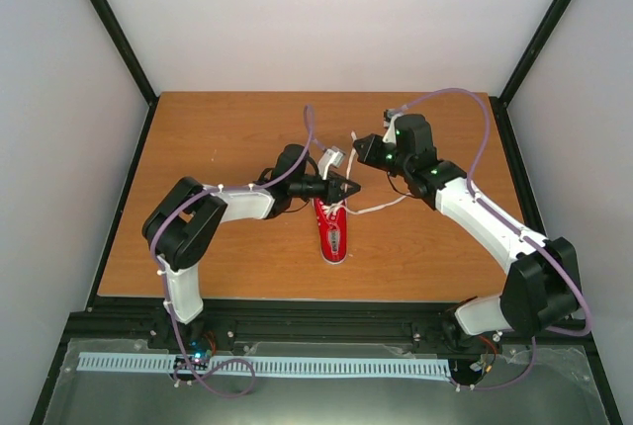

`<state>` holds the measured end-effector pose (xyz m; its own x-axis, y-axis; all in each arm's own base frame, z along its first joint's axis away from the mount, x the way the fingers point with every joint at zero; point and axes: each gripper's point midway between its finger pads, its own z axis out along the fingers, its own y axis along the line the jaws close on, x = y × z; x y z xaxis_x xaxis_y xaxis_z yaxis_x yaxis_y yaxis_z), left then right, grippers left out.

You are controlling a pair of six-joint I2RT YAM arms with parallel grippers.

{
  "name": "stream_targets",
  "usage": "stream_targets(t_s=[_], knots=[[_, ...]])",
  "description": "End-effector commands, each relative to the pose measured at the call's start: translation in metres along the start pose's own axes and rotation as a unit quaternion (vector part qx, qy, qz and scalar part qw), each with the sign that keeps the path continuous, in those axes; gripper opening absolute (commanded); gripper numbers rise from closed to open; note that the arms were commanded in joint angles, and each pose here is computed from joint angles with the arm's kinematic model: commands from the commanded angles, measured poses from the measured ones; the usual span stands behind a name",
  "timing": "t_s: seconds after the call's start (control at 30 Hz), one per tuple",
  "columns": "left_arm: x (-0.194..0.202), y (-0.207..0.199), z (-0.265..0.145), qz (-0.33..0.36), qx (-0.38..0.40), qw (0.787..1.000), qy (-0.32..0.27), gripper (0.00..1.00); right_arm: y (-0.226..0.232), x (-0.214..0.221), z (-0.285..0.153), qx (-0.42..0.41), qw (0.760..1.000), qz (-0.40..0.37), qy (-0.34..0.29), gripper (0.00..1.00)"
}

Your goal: Tie the shoes

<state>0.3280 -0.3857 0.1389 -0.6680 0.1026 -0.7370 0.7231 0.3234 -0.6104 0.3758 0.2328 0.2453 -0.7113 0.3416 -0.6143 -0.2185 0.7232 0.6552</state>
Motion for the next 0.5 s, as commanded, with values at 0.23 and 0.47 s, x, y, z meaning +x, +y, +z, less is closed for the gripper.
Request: stream_targets(t_s=[0.23,0.47], knots=[[-0.012,-0.02,-0.027,0.008,-0.006,1.0,-0.029,0.01,-0.022,0.006,0.038,0.043,0.999,-0.015,0.024,0.03],[0.003,0.011,-0.046,-0.022,-0.053,0.998,-0.002,0.01,-0.041,0.038,0.079,0.062,0.994,-0.018,0.089,0.11]])
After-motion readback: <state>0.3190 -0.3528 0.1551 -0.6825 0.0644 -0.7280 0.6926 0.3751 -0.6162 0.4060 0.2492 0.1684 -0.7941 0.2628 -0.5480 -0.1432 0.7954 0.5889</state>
